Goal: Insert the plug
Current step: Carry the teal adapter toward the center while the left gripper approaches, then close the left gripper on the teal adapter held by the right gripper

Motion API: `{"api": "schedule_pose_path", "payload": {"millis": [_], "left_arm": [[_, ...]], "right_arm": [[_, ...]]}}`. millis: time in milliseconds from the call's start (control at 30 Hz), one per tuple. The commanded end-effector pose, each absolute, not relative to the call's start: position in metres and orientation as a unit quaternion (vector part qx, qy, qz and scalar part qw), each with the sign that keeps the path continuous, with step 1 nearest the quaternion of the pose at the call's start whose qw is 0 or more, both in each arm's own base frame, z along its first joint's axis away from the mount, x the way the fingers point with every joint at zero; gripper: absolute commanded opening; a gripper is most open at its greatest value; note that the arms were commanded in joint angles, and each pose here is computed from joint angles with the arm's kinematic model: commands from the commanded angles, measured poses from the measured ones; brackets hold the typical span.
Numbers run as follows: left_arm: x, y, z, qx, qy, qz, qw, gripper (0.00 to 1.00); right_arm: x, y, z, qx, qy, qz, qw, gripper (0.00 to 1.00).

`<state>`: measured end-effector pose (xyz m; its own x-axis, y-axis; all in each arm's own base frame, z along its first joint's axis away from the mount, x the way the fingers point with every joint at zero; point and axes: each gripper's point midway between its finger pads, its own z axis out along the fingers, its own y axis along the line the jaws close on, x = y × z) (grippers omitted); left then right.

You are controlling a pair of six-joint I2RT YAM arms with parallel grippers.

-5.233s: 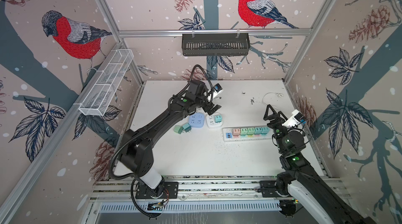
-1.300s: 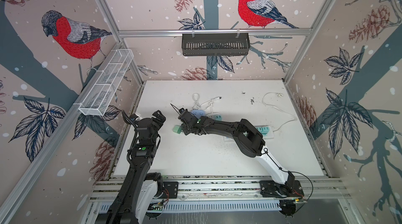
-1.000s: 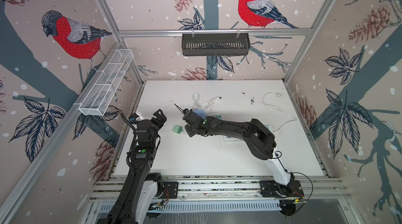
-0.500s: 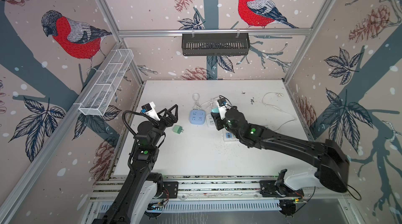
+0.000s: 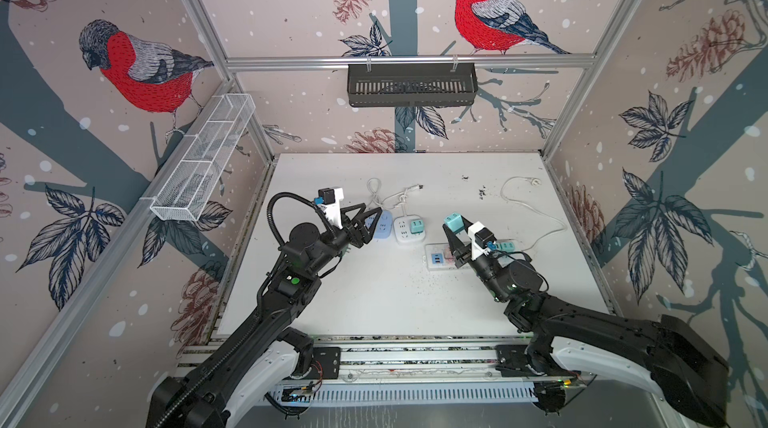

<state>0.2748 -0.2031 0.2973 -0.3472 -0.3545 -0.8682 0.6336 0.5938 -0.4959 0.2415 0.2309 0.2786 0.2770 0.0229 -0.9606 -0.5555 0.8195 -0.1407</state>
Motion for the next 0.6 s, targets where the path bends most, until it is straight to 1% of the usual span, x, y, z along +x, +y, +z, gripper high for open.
{"api": "schedule_pose_path", "payload": {"millis": [0, 133, 267, 433, 567], "left_arm": [[0.264, -0.232, 0.313, 0.171, 0.666, -0.44, 0.578, 0.68], [0.25, -0.279, 0.306, 0.244, 0.674, -0.431, 0.548, 0.66], [0.238, -0.31, 0.299, 0.296, 0.679, -0.424, 0.521, 0.65], [0.238, -0.328, 0.29, 0.318, 0.692, -0.426, 0.489, 0.64], [0.237, -0.334, 0.286, 0.327, 0.697, -0.429, 0.473, 0.65]], "right_arm": [[0.231, 0.236, 0.296, -0.259, 0.523, 0.208, 0.785, 0.03], [0.226, 0.241, 0.289, -0.293, 0.507, 0.194, 0.787, 0.03], [0.227, 0.247, 0.279, -0.318, 0.507, 0.177, 0.781, 0.03], [0.218, 0.255, 0.273, -0.356, 0.483, 0.168, 0.782, 0.03], [0.215, 0.257, 0.27, -0.366, 0.474, 0.16, 0.784, 0.04]]}}
